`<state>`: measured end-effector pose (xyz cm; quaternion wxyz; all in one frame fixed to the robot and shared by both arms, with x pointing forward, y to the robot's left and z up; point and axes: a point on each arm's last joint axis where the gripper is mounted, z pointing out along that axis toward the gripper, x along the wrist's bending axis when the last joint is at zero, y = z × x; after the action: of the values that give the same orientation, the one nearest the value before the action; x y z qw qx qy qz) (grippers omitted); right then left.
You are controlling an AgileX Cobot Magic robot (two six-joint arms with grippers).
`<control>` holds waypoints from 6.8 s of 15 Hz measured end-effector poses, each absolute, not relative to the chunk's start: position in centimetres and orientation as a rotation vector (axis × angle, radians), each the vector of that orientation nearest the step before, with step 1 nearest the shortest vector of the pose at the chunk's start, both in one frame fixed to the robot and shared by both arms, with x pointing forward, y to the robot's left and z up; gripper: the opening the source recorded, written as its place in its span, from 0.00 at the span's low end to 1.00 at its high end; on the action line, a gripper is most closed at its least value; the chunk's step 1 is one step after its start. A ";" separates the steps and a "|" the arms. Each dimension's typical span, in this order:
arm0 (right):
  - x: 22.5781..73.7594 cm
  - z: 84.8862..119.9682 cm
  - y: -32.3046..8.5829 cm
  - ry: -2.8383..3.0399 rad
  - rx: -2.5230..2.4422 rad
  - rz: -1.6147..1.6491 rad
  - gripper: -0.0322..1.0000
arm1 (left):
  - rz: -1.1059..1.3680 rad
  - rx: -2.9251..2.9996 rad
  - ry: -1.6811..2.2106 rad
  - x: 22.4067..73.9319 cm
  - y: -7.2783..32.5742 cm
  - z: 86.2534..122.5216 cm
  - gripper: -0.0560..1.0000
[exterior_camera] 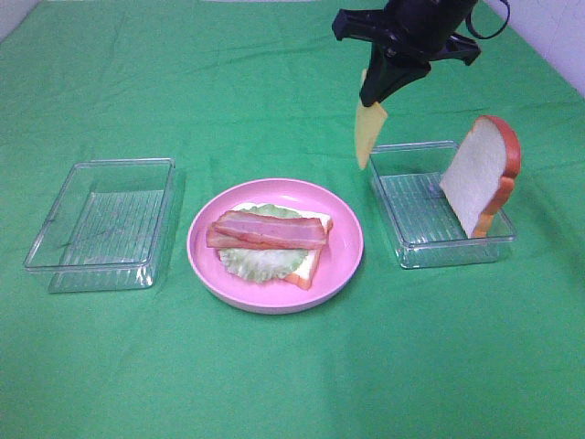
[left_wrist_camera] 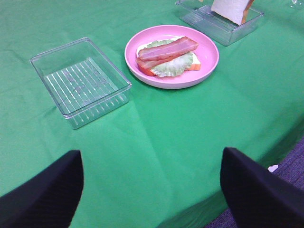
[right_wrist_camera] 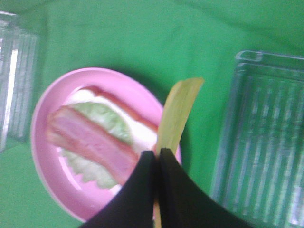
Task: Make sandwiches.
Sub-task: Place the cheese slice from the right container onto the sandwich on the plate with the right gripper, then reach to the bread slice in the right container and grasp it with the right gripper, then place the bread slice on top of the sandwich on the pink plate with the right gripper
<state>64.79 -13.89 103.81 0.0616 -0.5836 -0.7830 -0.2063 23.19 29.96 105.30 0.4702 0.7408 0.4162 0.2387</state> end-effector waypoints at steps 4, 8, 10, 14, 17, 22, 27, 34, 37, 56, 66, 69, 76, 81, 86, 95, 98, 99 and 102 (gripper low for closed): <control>62.9 103.3 -10.2 -2.288 -1.510 -0.730 0.03 | 0.585 1.815 1.020 23.2 30.0 105.3 0.77; 60.0 101.8 -5.3 -2.340 -1.390 -0.711 0.03 | 0.585 1.815 1.020 23.2 30.0 105.3 0.77; 59.0 101.2 -3.2 -2.359 -1.346 -0.728 0.03 | 0.585 1.815 1.020 23.2 30.0 105.3 0.77; 59.7 97.2 -1.9 -2.321 -1.380 -0.669 0.03 | 0.585 1.815 1.020 23.2 30.0 105.3 0.77; 60.1 95.0 -2.0 -2.360 -1.400 -0.597 0.03 | 0.585 1.815 1.020 23.2 30.0 105.3 0.77; 60.8 94.1 -3.2 -2.432 -1.573 -0.481 0.03 | 0.585 1.815 1.020 23.2 30.0 105.3 0.77; 61.3 93.8 -4.1 -2.474 -1.693 -0.397 0.12 | 0.585 1.815 1.020 23.2 30.0 105.3 0.77; 61.5 94.5 -5.4 -2.554 -1.799 -0.289 0.65 | 0.585 1.815 1.020 23.2 30.0 105.3 0.77; 61.2 98.3 -7.0 -2.633 -1.820 -0.302 0.66 | 0.585 1.815 1.020 23.2 30.0 105.3 0.77; 65.3 100.0 -24.3 -2.311 -2.236 -0.047 0.71 | 0.585 1.815 1.020 23.2 30.0 105.3 0.77; 65.7 98.0 -24.3 -2.293 -2.213 0.017 0.22 | 0.585 1.815 1.020 23.2 30.0 105.3 0.77; 65.5 99.0 -24.3 -2.304 -2.225 -0.016 0.22 | 0.585 1.815 1.020 23.2 30.0 105.3 0.77; 62.7 107.1 -22.8 -2.257 -2.163 -0.457 0.22 | 0.585 1.815 1.020 23.2 30.0 105.3 0.77; 60.5 105.8 -19.9 -2.054 -1.893 -0.720 0.22 | 0.585 1.815 1.020 23.2 30.0 105.3 0.77; 58.2 101.4 -14.8 -1.926 -1.716 -0.901 0.22 | 0.585 1.815 1.020 23.2 30.0 105.3 0.77; 58.7 92.9 -11.5 -1.580 -1.764 -0.876 0.22 | 0.586 1.816 1.019 23.2 30.0 105.3 0.77; 58.9 91.4 -11.3 -1.546 -1.772 -0.844 0.22 | 0.586 1.816 1.018 23.2 30.0 105.3 0.77; 58.9 90.9 -11.3 -1.540 -1.777 -0.831 0.22 | 0.586 1.816 1.018 23.2 30.0 105.3 0.77; 58.9 90.4 -11.3 -1.539 -1.781 -0.813 0.24 | 0.586 1.816 1.018 23.2 30.0 105.3 0.77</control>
<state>58.87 -11.33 90.36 0.3198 -0.6776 -0.5855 -0.3095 23.19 29.96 105.30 0.4699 0.7412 0.4154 0.2392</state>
